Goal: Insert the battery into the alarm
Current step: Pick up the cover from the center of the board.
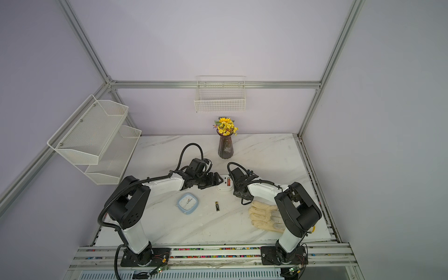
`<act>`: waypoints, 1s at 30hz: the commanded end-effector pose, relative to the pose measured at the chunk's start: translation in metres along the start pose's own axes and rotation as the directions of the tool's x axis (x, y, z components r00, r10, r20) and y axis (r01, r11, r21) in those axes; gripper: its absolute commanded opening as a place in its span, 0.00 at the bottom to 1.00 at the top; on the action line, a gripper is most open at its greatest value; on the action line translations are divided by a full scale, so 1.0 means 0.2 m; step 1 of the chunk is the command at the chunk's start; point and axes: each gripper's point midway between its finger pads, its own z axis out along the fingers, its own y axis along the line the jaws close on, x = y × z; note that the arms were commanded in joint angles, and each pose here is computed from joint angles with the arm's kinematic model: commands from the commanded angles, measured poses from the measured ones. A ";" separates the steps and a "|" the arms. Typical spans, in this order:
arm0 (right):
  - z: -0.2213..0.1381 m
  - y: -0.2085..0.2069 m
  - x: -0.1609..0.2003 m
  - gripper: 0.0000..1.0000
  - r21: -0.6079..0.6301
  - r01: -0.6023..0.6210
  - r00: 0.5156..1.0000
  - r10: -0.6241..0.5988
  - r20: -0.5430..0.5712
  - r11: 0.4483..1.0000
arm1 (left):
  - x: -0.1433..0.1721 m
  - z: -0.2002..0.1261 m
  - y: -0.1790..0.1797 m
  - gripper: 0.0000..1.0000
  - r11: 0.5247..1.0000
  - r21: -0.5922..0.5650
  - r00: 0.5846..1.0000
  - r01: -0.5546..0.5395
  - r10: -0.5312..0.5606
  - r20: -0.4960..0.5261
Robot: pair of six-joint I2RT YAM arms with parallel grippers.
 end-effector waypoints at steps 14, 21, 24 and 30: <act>0.00 -0.01 0.06 0.17 -0.031 0.040 0.999 -0.040 -0.019 0.999 | -0.05 -0.01 0.00 0.82 1.000 -0.015 0.999 0.010 -0.009 0.045; 0.01 -0.01 0.06 0.10 -0.031 0.060 0.998 -0.061 -0.023 0.998 | -0.05 -0.02 0.00 0.82 1.000 -0.023 0.999 0.010 -0.009 0.048; 0.00 -0.01 0.05 0.04 -0.038 0.057 0.998 -0.058 -0.015 0.998 | -0.06 -0.03 0.00 0.82 1.000 -0.029 0.998 0.010 -0.008 0.054; -0.05 0.04 0.01 0.00 -0.090 0.042 0.999 -0.041 0.007 0.995 | -0.08 -0.07 -0.03 0.82 1.000 -0.019 0.997 -0.004 0.005 0.078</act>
